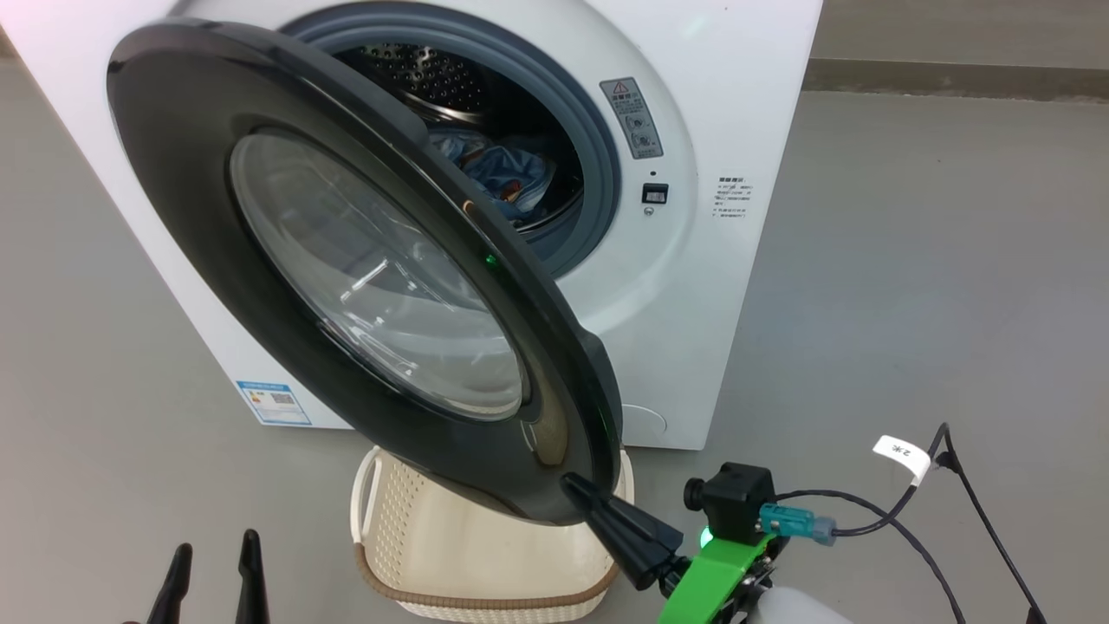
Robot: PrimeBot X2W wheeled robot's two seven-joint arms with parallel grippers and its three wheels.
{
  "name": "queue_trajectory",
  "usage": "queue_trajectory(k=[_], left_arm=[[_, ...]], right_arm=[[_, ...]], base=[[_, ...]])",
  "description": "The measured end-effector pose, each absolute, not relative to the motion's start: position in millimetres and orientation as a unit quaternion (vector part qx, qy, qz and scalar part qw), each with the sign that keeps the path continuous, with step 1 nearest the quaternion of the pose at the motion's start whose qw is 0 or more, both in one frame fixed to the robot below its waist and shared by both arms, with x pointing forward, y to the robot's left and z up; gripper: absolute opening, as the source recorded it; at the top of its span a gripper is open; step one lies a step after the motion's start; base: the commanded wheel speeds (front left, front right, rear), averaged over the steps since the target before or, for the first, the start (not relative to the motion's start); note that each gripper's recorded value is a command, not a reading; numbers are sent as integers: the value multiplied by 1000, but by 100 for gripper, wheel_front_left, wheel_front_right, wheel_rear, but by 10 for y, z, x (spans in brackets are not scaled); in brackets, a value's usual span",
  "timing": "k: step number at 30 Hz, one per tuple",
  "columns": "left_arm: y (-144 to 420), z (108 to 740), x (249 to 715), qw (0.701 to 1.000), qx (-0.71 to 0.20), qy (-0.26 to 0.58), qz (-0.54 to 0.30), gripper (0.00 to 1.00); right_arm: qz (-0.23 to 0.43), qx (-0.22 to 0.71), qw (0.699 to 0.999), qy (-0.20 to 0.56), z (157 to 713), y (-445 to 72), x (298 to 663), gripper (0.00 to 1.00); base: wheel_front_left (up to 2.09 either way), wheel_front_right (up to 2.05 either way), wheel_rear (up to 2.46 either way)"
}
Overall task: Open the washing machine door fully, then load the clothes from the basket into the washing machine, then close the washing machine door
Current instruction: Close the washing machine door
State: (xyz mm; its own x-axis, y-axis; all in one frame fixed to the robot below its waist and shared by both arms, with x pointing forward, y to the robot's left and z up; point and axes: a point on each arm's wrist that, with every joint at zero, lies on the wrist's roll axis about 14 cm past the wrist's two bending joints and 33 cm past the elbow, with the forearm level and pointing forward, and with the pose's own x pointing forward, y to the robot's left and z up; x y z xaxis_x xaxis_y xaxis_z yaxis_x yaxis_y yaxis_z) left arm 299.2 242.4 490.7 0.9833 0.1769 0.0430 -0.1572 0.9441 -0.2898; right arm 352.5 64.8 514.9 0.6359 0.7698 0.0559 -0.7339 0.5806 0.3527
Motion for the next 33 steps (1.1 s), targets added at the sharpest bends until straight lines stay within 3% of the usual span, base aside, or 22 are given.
queue_trajectory(k=[19, 33], left_arm=[[2416, 4907, 3022, 985, -146, -33, 85, 100], [2311, 4948, 3237, 984, -160, -37, 73, 100]], right_arm=[[388, 183, 902, 48, 5159, 603, 3815, 0], [340, 177, 924, 19, 5240, 371, 4360, 0]], base=[[0, 0, 0], [0, 0, 0]])
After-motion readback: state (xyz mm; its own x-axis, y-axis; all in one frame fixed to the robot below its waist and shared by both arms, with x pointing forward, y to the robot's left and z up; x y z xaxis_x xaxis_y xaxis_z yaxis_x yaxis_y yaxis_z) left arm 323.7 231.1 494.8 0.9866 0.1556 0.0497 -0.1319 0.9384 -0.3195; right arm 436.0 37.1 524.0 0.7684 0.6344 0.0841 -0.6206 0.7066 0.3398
